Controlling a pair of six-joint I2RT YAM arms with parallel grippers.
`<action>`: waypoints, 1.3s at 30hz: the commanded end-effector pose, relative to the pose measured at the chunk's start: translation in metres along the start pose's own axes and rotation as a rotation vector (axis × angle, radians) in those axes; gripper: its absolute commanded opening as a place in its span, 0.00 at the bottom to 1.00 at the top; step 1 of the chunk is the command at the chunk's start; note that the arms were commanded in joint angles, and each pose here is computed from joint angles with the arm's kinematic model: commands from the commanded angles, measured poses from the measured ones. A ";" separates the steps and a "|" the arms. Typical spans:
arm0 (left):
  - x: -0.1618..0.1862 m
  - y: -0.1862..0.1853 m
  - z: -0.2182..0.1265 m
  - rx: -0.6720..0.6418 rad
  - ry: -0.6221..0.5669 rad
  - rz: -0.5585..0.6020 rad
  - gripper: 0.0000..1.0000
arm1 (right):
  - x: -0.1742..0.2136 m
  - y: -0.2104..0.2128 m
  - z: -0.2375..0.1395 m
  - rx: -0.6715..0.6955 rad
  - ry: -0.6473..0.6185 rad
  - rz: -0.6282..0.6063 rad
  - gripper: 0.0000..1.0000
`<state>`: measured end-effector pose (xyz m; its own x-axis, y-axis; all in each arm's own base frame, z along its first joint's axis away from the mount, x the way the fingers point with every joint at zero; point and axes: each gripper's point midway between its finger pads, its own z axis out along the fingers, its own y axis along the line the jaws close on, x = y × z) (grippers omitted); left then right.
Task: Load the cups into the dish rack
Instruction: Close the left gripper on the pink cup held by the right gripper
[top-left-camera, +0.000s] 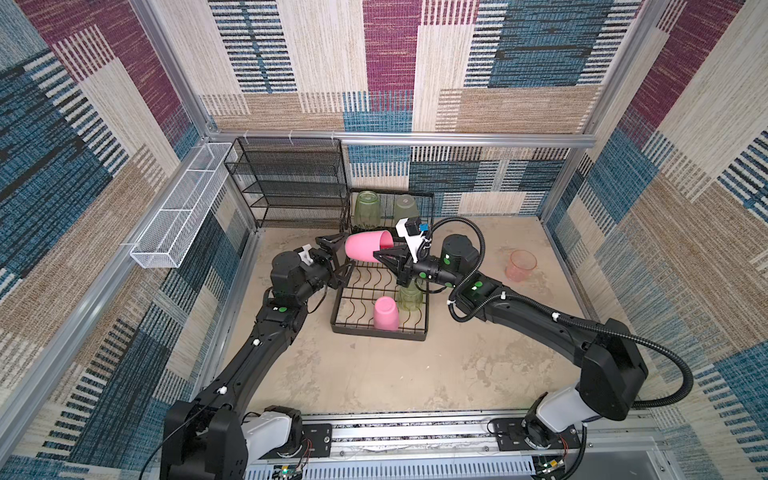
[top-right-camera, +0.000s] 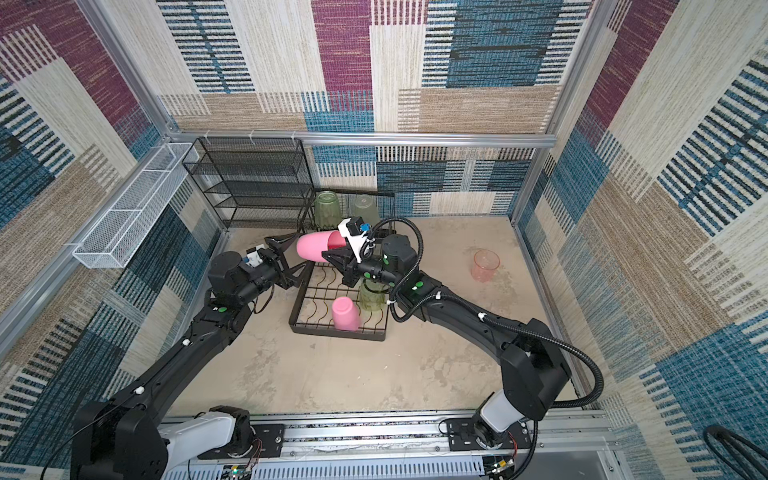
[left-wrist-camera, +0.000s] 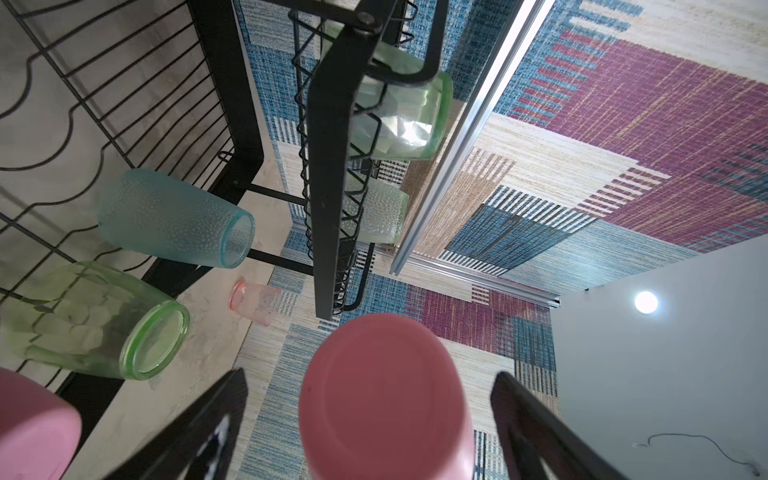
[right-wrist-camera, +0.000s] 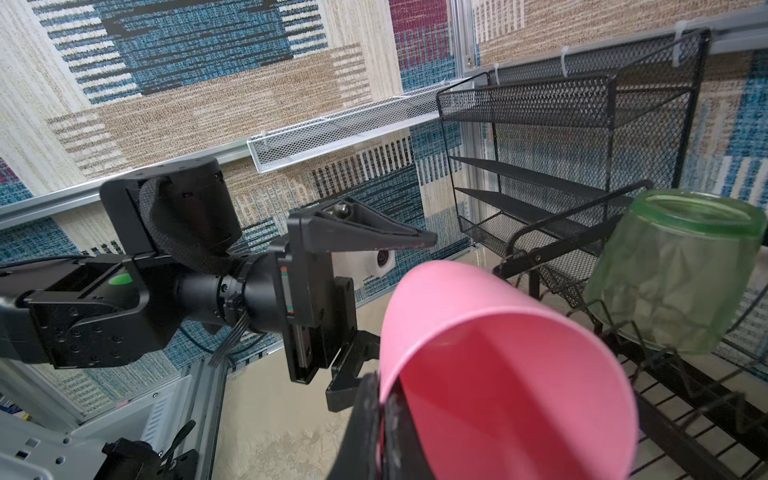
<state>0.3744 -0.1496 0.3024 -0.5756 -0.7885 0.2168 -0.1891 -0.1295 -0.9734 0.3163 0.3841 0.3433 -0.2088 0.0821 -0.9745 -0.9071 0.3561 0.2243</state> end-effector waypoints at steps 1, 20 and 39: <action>0.006 -0.015 0.000 0.063 0.034 -0.017 0.95 | -0.011 0.009 0.006 -0.042 -0.040 -0.013 0.00; 0.001 -0.011 0.005 0.110 0.037 -0.070 0.86 | 0.001 0.025 0.036 -0.103 -0.010 -0.004 0.00; -0.005 -0.006 0.006 0.114 0.018 0.051 0.62 | 0.009 0.019 0.041 -0.078 0.021 0.024 0.30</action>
<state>0.3834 -0.1481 0.3042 -0.5822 -0.7797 0.2306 -0.1206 -0.1977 -0.9728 0.3102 0.4296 0.3350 -0.2364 0.0548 -0.9701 -0.9302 0.2759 0.2423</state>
